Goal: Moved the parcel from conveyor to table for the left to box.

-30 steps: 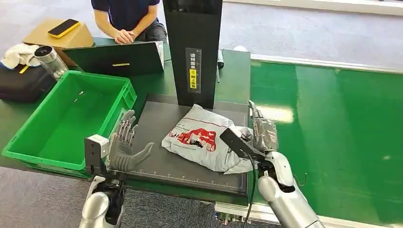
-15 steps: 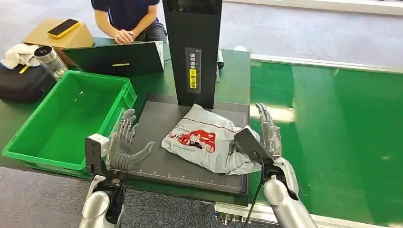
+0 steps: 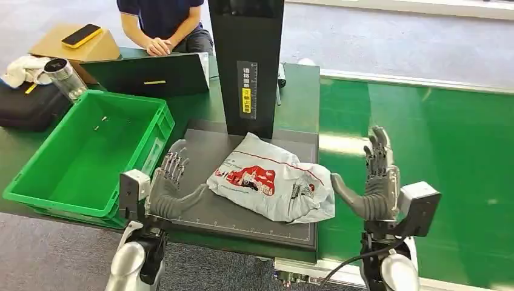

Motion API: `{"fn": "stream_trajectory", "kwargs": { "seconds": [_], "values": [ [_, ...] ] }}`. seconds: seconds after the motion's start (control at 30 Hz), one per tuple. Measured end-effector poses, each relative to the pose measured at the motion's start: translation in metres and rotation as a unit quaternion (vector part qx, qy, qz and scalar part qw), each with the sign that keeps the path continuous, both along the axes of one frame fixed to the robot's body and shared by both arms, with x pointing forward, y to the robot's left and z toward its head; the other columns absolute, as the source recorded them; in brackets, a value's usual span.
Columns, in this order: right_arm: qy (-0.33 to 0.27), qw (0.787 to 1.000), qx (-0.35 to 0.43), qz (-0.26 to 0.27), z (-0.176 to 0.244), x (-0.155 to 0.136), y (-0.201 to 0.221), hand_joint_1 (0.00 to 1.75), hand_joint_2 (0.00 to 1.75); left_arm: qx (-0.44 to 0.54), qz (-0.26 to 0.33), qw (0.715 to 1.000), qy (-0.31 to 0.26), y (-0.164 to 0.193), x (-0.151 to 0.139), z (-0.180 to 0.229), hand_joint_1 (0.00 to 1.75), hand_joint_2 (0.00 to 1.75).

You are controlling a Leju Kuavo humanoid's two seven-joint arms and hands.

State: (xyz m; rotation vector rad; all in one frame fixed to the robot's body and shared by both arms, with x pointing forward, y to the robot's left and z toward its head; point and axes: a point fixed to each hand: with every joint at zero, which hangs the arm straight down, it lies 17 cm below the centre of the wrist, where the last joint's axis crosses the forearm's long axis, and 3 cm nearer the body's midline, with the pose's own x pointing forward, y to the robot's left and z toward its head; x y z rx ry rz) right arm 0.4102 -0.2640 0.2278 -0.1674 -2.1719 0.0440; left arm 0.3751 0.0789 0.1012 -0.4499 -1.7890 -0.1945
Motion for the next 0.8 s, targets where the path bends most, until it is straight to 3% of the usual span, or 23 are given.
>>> {"fn": "stream_trajectory", "kwargs": {
  "seconds": [0.2, 0.43, 0.6, 0.8],
  "values": [
    [0.007, 0.999, 0.027, -0.025, -0.005, -0.014, -0.026, 0.0, 1.75, 0.105, -0.038, 0.994, -0.019, -0.033, -0.003, -0.016, 0.0, 1.75],
    [0.015, 0.998, 0.052, -0.039, -0.011, -0.019, -0.041, 0.0, 1.75, 0.252, -0.089, 0.962, -0.062, -0.078, -0.01, -0.04, 0.0, 1.75],
    [0.017, 0.997, 0.061, -0.045, -0.013, -0.02, -0.047, 0.0, 1.75, 0.385, -0.151, 0.906, -0.089, -0.117, -0.022, -0.075, 0.0, 1.75],
    [0.022, 0.996, 0.066, -0.053, -0.017, -0.022, -0.051, 0.0, 1.75, 0.5, -0.205, 0.837, -0.086, -0.133, -0.035, -0.126, 0.0, 1.75]
  ]
}}
